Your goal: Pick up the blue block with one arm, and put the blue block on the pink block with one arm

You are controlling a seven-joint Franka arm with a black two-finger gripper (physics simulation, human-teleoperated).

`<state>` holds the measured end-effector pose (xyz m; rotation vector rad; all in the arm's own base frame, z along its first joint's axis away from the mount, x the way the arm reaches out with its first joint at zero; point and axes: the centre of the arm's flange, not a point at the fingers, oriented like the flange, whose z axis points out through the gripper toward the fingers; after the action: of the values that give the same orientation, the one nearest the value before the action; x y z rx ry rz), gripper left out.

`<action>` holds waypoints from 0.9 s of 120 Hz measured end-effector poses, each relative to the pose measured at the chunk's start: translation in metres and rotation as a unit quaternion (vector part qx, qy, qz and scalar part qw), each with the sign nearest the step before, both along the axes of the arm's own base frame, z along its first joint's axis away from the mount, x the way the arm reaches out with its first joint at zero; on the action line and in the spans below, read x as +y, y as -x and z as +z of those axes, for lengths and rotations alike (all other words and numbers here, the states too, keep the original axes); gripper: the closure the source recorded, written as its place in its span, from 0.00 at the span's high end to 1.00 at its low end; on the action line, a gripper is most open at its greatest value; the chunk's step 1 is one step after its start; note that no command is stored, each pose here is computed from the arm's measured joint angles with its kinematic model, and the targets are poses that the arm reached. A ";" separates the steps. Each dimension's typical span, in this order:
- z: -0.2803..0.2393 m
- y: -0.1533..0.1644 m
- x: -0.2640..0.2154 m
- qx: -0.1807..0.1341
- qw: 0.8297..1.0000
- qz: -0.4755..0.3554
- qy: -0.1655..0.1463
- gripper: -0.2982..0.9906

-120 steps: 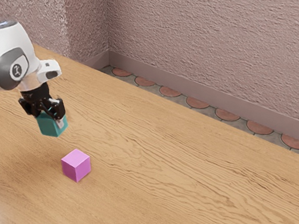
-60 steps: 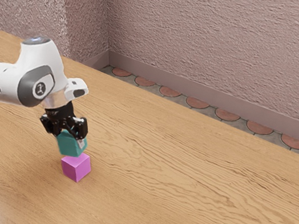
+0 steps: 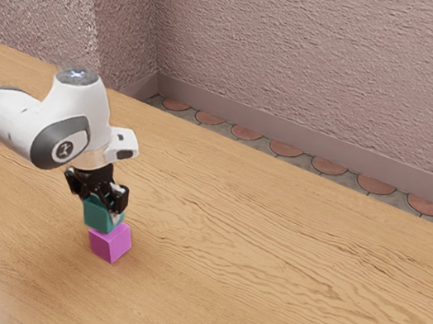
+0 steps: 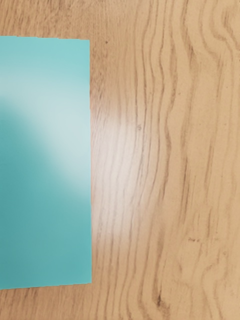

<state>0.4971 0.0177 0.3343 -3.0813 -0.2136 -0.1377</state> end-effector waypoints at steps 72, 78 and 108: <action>0.171 -0.002 -0.010 -0.145 0.989 0.006 -0.023 0.73; 0.271 -0.016 -0.007 -0.191 0.981 0.010 -0.030 0.74; 0.365 0.002 0.022 -0.124 0.991 0.046 -0.011 0.76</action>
<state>0.4947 0.0393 0.6989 -3.0186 -0.3589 -0.5145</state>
